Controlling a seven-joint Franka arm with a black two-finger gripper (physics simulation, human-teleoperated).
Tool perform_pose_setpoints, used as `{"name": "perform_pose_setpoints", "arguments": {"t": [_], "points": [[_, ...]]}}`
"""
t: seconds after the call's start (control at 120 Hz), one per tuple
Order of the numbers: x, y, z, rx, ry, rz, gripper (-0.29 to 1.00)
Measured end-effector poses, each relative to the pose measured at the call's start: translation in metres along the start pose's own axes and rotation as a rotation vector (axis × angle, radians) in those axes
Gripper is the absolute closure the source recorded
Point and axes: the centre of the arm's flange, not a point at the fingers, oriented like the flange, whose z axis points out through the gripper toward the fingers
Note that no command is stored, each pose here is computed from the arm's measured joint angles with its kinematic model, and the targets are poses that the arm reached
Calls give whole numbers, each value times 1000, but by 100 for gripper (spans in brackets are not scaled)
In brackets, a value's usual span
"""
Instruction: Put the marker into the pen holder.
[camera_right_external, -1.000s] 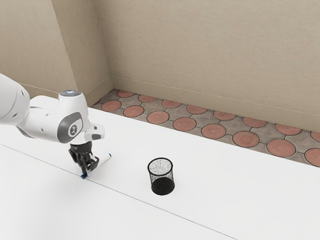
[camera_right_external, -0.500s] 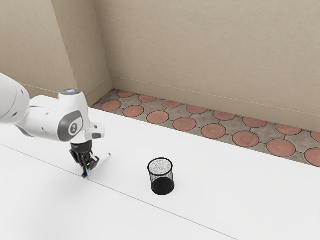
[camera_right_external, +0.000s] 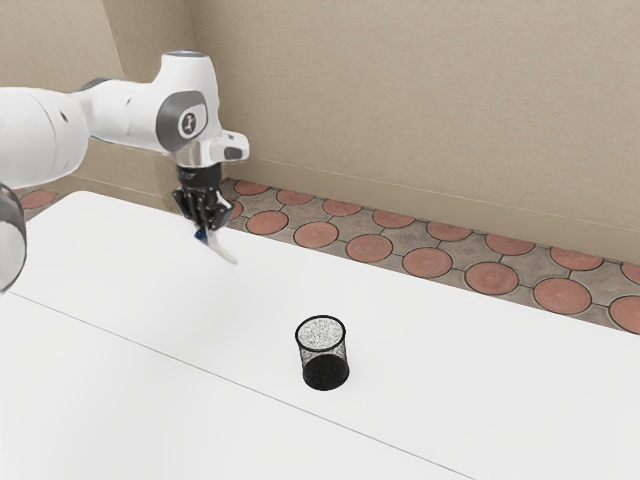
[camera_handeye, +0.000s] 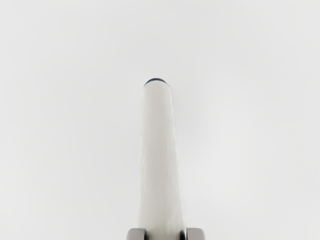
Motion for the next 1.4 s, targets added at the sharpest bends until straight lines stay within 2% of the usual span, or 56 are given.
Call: {"name": "perform_pose_setpoints", "arguments": {"t": [0.108, 0.233, 0.35, 0.475, 0.783, 0.983, 1.183, 1.267, 1.4], "points": [[36, -11, -3, -28, -20, -41, 73], [53, -7, -2, -76, -5, -61, 72], [63, 27, -12, -104, 28, -41, 72], [76, 52, -33, -113, 103, -28, 71], [109, 143, -26, -180, 226, 23, 71], [111, 190, 8, -252, 184, 35, 70], [105, 173, 40, -268, 96, -14, 69], [102, 174, 33, -269, 99, -16, 69], [93, 191, -13, -262, 152, 10, 69]]}}
